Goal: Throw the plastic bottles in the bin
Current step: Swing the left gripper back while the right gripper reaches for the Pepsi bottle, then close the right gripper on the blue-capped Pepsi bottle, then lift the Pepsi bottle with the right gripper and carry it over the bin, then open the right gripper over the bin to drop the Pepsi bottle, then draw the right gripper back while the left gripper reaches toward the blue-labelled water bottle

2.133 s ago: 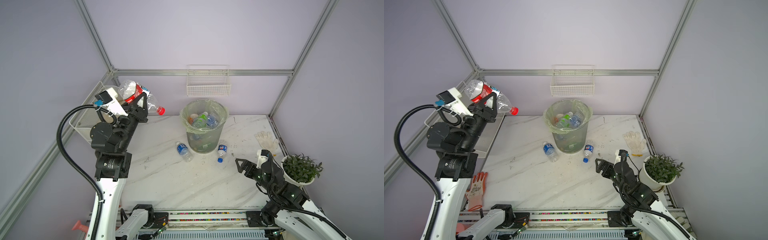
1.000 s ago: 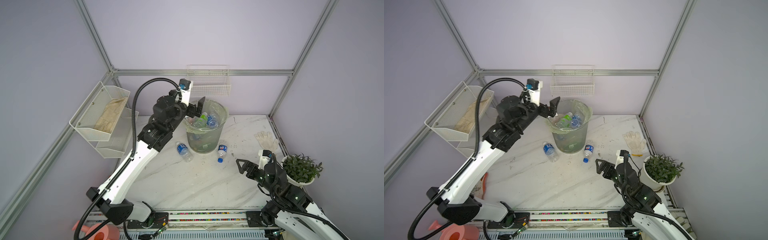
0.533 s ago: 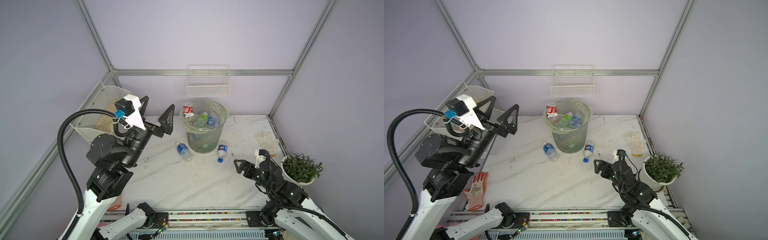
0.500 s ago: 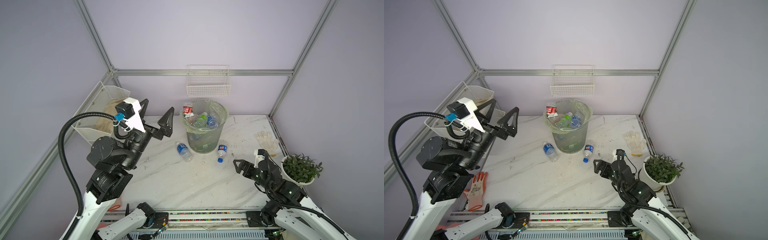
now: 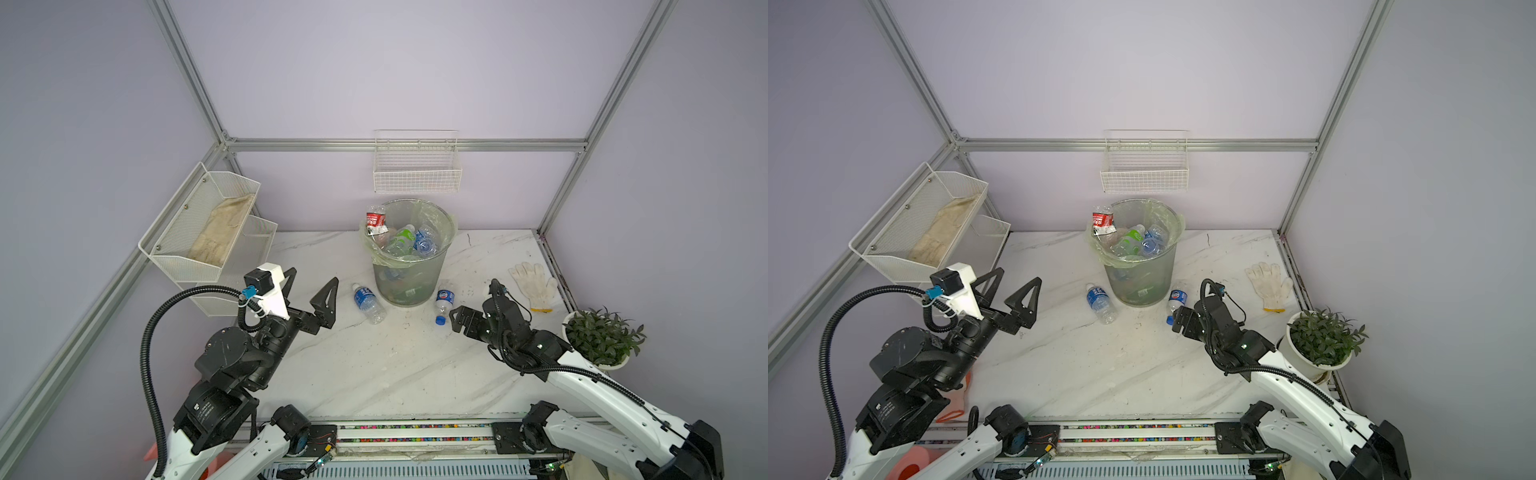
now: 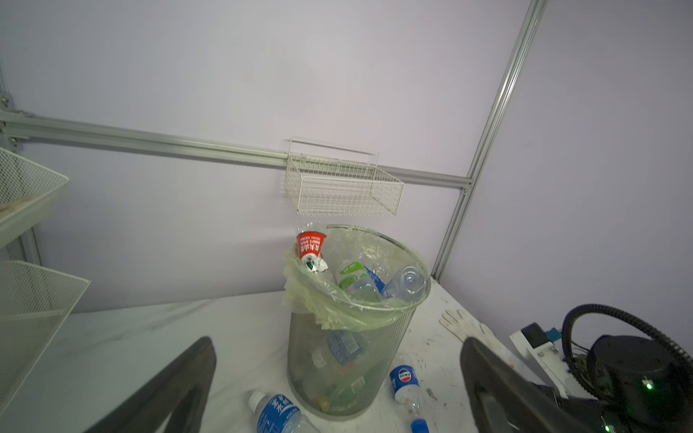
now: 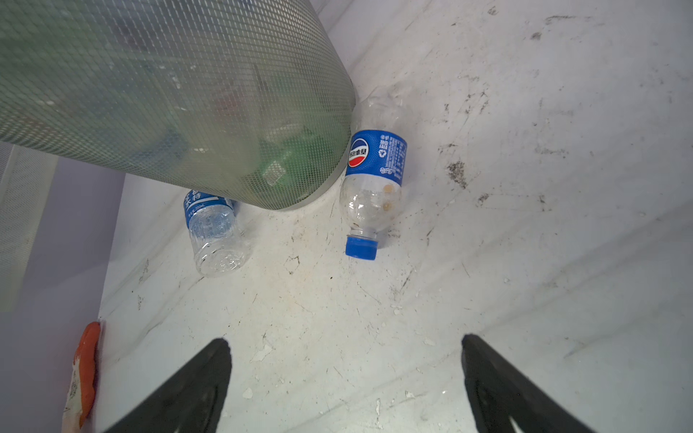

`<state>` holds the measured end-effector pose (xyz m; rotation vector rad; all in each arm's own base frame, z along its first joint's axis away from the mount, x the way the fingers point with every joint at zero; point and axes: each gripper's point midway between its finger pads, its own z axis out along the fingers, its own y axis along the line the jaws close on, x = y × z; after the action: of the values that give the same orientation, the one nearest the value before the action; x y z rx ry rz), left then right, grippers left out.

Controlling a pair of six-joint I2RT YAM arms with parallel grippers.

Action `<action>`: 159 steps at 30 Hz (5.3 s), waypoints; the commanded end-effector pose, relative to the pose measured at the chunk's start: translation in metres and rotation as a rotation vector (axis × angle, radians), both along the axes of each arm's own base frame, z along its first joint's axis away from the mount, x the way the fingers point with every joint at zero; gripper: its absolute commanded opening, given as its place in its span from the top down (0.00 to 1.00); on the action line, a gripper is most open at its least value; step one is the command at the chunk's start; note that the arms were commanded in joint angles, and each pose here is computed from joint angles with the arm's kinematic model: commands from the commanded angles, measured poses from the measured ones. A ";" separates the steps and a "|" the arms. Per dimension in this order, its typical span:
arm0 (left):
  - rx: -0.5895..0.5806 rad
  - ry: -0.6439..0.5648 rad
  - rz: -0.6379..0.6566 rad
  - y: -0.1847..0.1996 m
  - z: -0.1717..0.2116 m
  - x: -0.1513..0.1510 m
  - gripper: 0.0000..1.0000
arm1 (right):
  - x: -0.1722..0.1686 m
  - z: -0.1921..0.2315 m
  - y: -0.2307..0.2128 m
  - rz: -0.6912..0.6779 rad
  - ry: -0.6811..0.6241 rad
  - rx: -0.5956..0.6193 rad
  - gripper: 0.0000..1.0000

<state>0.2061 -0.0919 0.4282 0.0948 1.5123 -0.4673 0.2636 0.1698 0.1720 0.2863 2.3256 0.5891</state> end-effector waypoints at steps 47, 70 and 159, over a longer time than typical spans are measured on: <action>-0.231 0.457 -0.085 0.003 -0.176 -0.041 0.06 | 0.147 -0.131 0.005 -0.042 0.201 0.010 0.60; -0.240 0.463 -0.085 0.003 -0.175 -0.041 0.05 | 0.101 0.145 -0.046 -0.132 -0.432 0.088 1.00; -0.110 0.783 0.039 -0.047 -0.201 0.033 0.00 | 0.043 0.114 -0.050 -0.144 -0.327 -0.053 0.03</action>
<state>0.2182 -0.1280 0.1742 -0.2310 2.3577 -0.5358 0.3139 0.1302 0.3011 0.2485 1.9715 0.4785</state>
